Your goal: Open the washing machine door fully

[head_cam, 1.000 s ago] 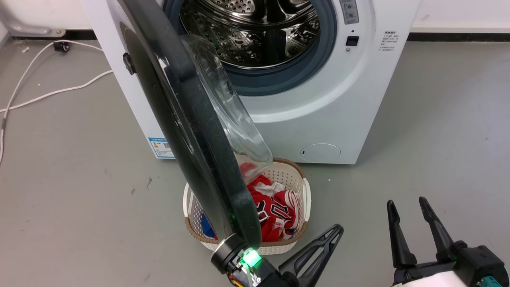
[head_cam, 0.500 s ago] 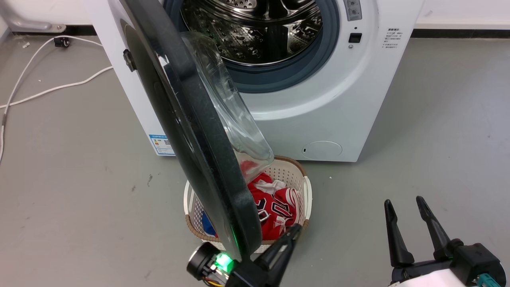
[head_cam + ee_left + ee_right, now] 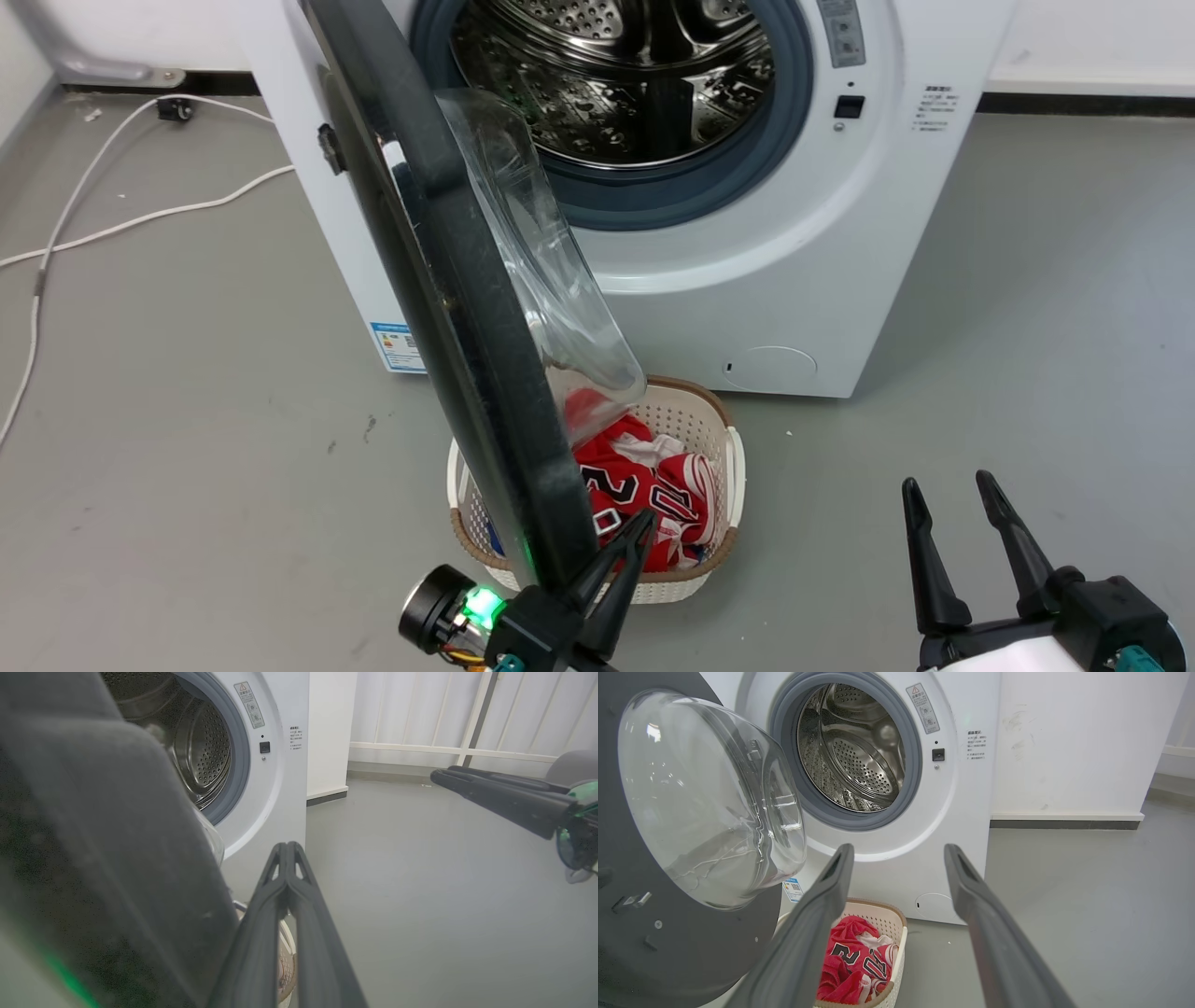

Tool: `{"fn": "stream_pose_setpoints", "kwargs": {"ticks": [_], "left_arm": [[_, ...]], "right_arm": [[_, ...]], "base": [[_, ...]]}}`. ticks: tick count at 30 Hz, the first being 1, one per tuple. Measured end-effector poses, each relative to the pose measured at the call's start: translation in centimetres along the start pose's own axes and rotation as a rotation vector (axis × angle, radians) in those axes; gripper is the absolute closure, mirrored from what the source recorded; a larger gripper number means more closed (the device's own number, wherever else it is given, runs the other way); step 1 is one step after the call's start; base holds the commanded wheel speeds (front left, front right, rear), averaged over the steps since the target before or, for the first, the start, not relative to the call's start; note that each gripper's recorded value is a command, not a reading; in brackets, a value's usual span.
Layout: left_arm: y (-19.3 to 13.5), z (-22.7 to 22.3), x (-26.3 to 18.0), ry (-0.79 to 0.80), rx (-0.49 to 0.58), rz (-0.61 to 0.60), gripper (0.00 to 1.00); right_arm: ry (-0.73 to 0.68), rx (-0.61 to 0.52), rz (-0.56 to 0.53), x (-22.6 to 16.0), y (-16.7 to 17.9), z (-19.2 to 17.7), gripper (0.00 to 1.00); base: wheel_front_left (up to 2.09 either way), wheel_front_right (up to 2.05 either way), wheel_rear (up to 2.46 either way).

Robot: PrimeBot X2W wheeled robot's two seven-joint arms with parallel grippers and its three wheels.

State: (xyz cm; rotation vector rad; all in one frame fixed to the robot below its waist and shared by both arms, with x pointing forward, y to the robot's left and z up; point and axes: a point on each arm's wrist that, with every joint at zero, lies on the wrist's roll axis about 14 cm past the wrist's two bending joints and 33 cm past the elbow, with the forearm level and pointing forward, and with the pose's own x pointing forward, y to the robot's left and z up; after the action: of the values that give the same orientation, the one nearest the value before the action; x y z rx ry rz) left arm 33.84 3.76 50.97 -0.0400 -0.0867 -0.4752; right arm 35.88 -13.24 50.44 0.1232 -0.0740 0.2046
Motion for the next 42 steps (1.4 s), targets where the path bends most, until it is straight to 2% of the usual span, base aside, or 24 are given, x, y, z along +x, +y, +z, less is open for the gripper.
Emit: {"fn": "stream_pose_setpoints", "kwargs": {"ticks": [17, 25, 42], "left_arm": [[6.2, -0.7, -4.9, 0.034, 0.012, 0.266, 1.00], [11.7, -1.3, -8.3, 0.071, 0.047, 0.475, 1.00], [21.8, 1.0, -13.5, 0.039, 0.113, 0.810, 1.00]], "right_arm": [[0.034, 0.025, 0.110, 1.5, 3.3, -1.3, 0.00], [0.057, 0.033, 0.142, 2.0, 4.3, -2.1, 0.00], [0.096, 0.031, 0.150, 3.0, 4.3, -3.7, 0.00]], "base": [[0.00, 0.00, 0.00], [0.00, 0.00, 0.00], [0.00, 0.00, 0.00]]}}
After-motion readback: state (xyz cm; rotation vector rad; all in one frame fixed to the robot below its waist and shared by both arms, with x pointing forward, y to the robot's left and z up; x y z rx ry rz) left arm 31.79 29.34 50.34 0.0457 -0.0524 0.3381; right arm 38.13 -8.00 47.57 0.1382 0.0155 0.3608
